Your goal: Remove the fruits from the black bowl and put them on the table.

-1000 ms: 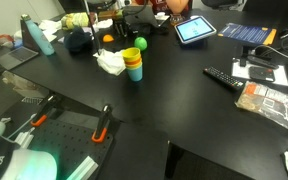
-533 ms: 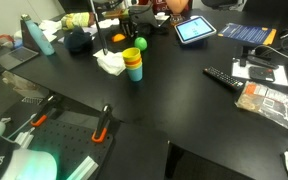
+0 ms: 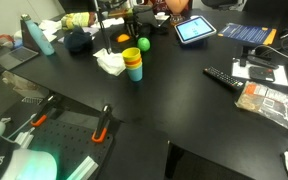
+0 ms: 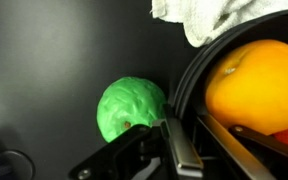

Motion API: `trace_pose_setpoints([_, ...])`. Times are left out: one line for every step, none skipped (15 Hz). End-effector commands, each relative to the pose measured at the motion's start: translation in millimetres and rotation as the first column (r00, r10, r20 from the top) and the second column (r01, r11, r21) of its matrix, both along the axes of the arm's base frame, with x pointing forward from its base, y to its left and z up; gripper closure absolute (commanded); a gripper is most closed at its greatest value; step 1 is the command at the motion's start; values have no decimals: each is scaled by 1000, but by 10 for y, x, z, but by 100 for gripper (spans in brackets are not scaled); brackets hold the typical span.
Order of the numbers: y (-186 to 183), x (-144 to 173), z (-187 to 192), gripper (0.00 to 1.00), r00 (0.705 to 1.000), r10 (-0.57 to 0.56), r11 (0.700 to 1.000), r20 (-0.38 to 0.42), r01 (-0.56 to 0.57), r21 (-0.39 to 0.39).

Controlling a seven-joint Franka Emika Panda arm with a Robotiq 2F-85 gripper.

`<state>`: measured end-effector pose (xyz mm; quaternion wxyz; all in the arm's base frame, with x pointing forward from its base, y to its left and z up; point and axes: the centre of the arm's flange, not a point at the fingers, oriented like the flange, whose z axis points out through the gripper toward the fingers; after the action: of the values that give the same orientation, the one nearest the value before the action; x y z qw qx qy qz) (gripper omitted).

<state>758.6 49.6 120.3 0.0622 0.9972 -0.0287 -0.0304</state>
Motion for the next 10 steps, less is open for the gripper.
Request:
trace_pose_setpoints([-47, -428, -139, 93, 999, -11, 999, -35, 9, -53])
trace_pose_setpoints([-31, -491, -113, 93, 1000, -11, 999, -23, 9, -53])
trace_pose_setpoints([-14, -555, -79, 94, 1000, -3, 999, 6, 3, -49])
trace_pose_setpoints([13, -622, -43, 95, 998, -2, 1000, 58, 3, -30])
trace_pose_setpoints([29, -688, -21, 96, 995, 2, 1000, 97, 0, -22])
trace_pose_setpoints([38, -745, -15, 96, 993, 7, 1000, 118, -5, -13])
trace_pose_setpoints([41, -815, 3, 96, 991, 6, 1000, 136, -5, -2])
trace_pose_setpoints([27, -905, 48, 96, 990, 3, 1000, 143, -7, 26])
trace_pose_setpoints([9, -979, 85, 96, 990, 4, 999, 143, -9, 36])
trace_pose_setpoints([-6, -1059, 115, 96, 991, 12, 997, 134, -22, 71])
